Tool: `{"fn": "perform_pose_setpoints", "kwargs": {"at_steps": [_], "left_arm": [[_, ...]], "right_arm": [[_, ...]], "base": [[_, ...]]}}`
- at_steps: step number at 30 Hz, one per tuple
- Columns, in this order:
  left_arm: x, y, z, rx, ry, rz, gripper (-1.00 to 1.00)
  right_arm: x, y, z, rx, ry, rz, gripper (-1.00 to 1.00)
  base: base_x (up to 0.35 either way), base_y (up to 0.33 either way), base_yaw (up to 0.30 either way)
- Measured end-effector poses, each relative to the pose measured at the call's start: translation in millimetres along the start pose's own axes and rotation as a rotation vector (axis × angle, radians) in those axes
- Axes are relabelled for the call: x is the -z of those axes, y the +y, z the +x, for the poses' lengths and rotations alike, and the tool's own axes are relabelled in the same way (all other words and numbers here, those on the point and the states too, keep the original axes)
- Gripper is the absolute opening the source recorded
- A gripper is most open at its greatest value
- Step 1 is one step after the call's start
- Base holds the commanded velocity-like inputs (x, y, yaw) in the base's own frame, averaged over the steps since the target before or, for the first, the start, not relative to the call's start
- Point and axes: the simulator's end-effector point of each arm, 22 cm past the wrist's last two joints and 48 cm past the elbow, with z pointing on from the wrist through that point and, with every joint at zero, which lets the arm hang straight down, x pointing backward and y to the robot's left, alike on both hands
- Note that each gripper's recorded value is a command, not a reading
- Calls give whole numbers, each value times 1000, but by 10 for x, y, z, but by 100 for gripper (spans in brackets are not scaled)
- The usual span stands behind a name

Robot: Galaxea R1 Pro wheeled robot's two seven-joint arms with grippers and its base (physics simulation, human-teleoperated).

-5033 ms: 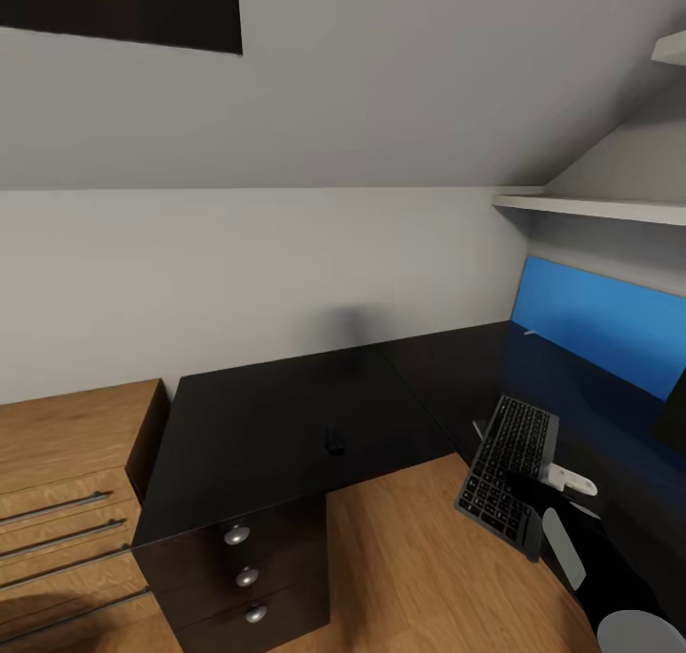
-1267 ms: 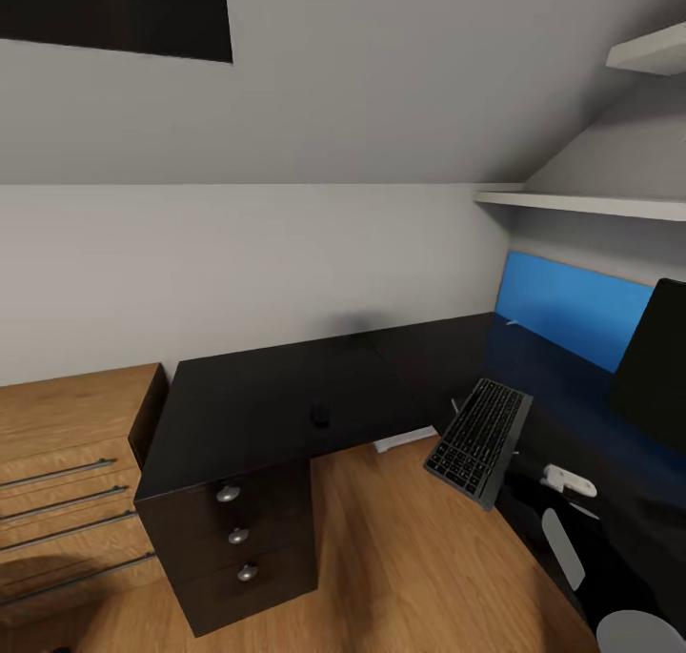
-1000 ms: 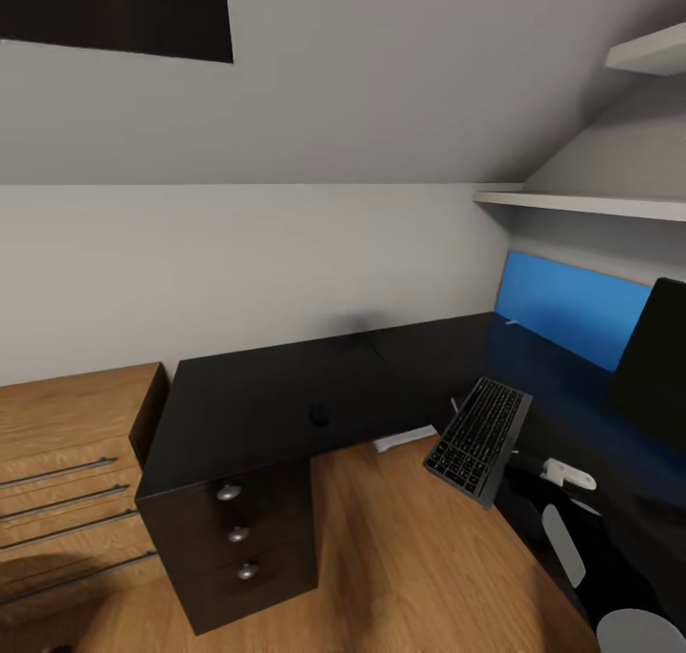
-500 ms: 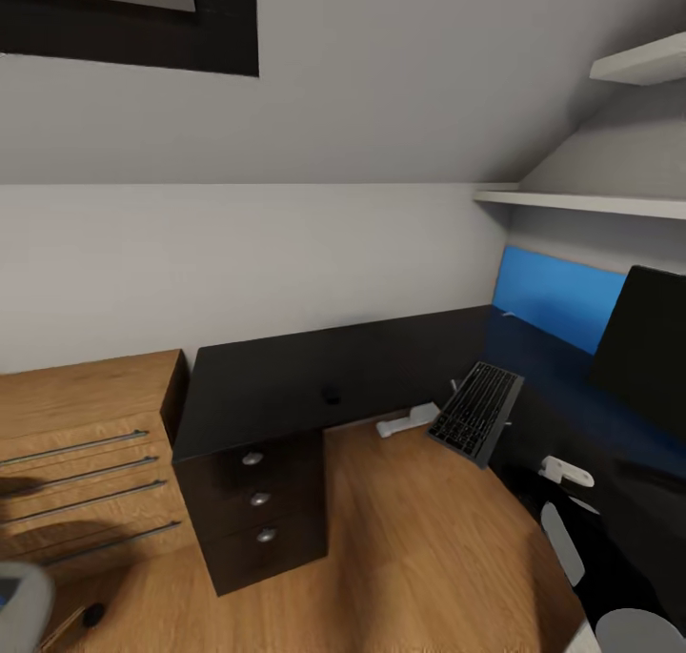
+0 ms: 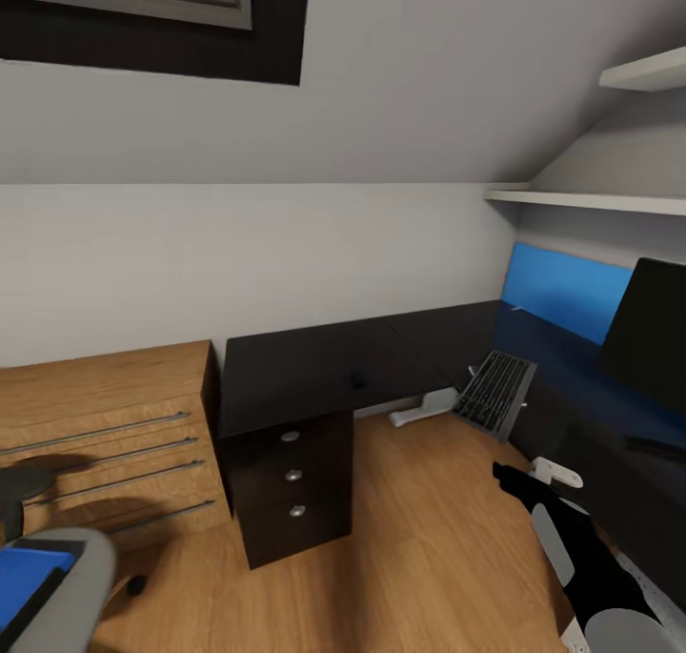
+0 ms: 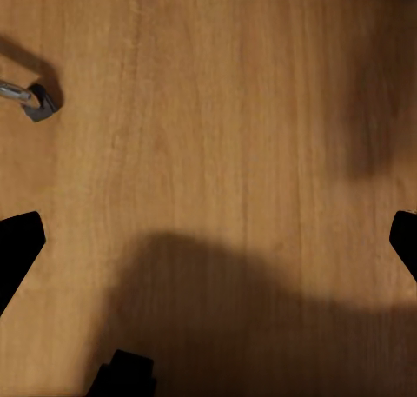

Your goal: In the bedroom, organize the workspace by keeping the computer under the desk, ensuring the monitor is on the desk, placing the keyboard on the desk next to the monitor, placing the mouse on the desk next to the keyboard, moving the folder from the swivel chair onto the desk next to the mouse, stacking the notebook on top of the folder with the pen on top of the notebook, and positioning the swivel chair next to the desk.

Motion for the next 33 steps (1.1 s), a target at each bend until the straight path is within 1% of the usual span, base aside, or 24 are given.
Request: {"fn": "perform_pose_setpoints", "kwargs": {"at_steps": [4,9,12,14,17,21,24,25,30,31,33], "left_arm": [[0,0,1,0,1,0,100],[1,0,2,0,1,0,100],[1,0,3,0,1,0,100],[1,3,2,0,1,0,100],[1,8,0,-1,1,-1,100],[1,11,0,0,1,-1,100],[1,11,0,0,1,-1,100],[1,11,0,0,1,-1,100],[1,12,0,0,1,-1,100],[1,11,0,0,1,-1,100],[1,11,0,0,1,-1,100]], "right_arm": [[0,36,37,-4,6,-4,100],[-19,57,232,-7,43,-3,100],[-37,57,354,-6,54,0,100],[-46,108,409,-1,47,-10,100],[-45,263,508,8,42,-38,100],[-38,367,562,8,40,-57,100],[-31,451,576,5,38,-85,100],[-21,544,587,2,39,-125,100],[7,718,590,-1,38,-203,100],[27,807,600,-1,40,-242,100],[32,832,608,-1,42,-250,100]], "base": [[-168,221,0],[-93,89,0],[-28,27,0],[-12,12,0],[-6,5,0],[-2,2,0],[0,0,-29],[0,0,-98],[0,0,-71],[0,0,-8],[0,0,-18]]}}
